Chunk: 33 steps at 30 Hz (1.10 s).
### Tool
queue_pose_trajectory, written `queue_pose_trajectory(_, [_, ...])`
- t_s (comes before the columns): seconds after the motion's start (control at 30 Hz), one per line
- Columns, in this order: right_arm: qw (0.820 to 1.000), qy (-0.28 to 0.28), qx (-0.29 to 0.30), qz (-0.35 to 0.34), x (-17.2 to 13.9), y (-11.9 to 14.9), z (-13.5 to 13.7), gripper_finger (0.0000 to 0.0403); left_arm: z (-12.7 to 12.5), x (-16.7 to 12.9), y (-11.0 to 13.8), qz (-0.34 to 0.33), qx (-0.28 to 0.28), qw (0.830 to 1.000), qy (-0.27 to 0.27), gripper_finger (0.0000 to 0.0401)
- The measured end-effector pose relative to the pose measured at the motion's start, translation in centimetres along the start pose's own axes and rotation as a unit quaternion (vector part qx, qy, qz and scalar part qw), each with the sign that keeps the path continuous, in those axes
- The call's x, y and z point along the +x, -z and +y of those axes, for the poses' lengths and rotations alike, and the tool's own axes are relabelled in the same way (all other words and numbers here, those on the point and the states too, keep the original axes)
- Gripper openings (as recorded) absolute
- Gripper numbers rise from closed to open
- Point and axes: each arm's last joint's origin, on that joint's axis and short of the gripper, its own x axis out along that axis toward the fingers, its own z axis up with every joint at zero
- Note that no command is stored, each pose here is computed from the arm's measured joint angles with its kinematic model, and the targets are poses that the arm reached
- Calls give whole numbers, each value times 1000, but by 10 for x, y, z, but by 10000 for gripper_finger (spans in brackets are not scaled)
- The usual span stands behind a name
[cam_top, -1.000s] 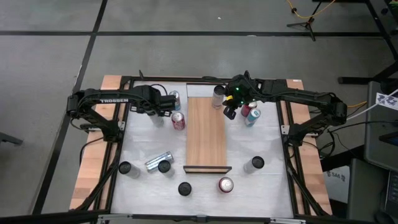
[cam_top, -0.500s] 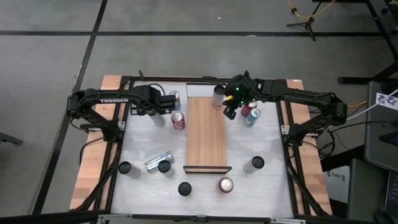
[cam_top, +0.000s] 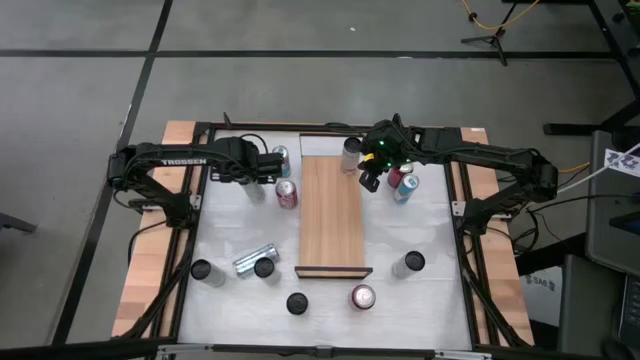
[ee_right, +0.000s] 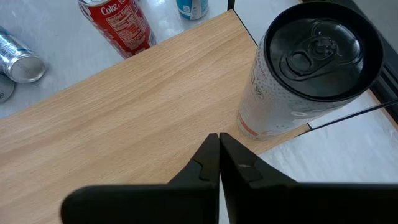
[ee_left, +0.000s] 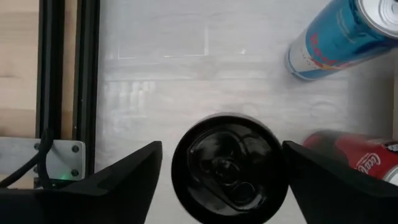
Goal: Place canned beverage on shelf
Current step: Put the white pink soda can on the shelf aligned with the other white pink soda can
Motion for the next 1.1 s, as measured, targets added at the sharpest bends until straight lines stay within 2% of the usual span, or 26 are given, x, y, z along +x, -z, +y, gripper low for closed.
queue_pose_trajectory(0.33, [1000, 0, 0, 0, 0, 0, 0, 1, 0, 0, 0, -5, 27, 1000, -1, 380])
queue_pose_trajectory(0.6, [1000, 0, 0, 0, 0, 0, 0, 1, -4, 0, -1, -8, 52, 998, 21, 391])
queue_pose_trajectory(0.77, [1000, 0, 0, 0, 0, 0, 0, 1, -7, 0, -1, -12, 87, 996, 32, 391])
queue_pose_trajectory(0.93, [1000, 0, 0, 0, 0, 0, 0, 1, -9, 0, -2, -17, 156, 987, 41, 391])
queue_pose_trajectory(1.1, [1000, 0, 0, 0, 0, 0, 0, 1, -9, 0, -2, -21, 260, 965, 40, 391])
